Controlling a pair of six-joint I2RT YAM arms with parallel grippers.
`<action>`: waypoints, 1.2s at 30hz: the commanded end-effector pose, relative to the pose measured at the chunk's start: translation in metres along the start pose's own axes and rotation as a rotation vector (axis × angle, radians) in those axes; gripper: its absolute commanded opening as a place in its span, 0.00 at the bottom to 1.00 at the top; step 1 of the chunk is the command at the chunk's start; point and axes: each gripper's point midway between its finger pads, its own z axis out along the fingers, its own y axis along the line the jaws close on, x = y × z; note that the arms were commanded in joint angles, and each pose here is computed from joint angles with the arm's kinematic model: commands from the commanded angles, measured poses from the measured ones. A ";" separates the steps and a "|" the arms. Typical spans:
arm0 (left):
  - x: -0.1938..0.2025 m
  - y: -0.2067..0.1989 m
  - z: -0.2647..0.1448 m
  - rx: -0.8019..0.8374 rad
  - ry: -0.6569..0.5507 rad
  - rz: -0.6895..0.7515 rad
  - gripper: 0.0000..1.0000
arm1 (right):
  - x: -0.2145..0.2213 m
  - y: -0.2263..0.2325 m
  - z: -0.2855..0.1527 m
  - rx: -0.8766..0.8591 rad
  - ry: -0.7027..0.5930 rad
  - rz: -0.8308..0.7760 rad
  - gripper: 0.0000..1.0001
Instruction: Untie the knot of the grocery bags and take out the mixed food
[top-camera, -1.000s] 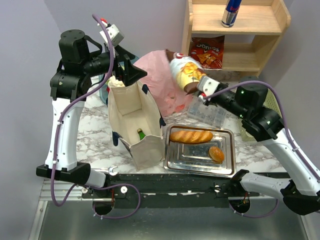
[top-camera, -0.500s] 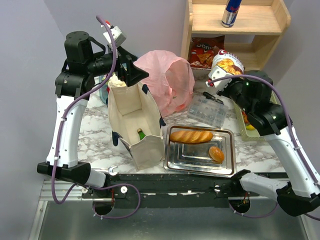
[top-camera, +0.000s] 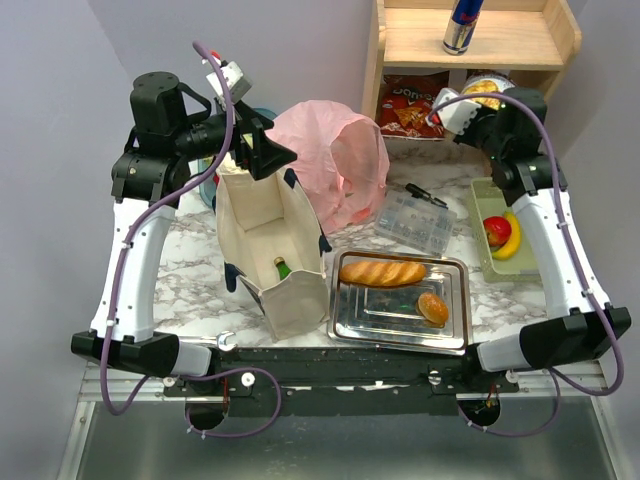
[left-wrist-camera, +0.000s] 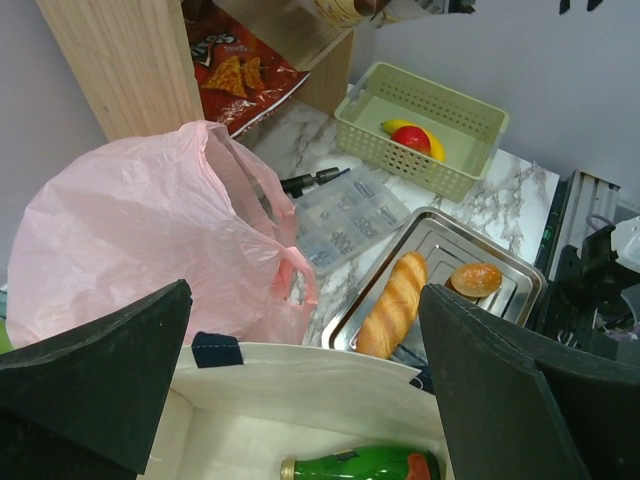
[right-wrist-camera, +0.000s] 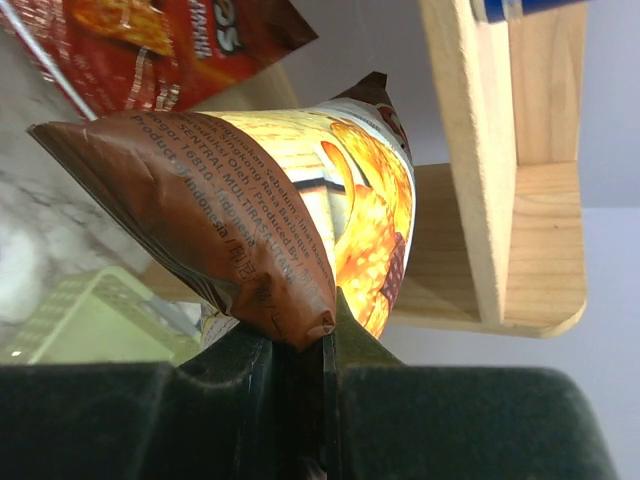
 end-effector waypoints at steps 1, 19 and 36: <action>-0.006 -0.004 -0.004 0.004 -0.021 0.047 0.98 | -0.008 -0.053 0.007 0.108 -0.155 -0.088 0.01; 0.008 0.000 -0.007 -0.022 0.034 0.065 0.98 | 0.051 -0.009 0.102 0.053 -0.130 -0.134 0.65; 0.038 0.012 -0.010 -0.069 0.137 0.081 0.99 | 0.055 0.067 0.047 -0.285 -0.159 -0.055 0.95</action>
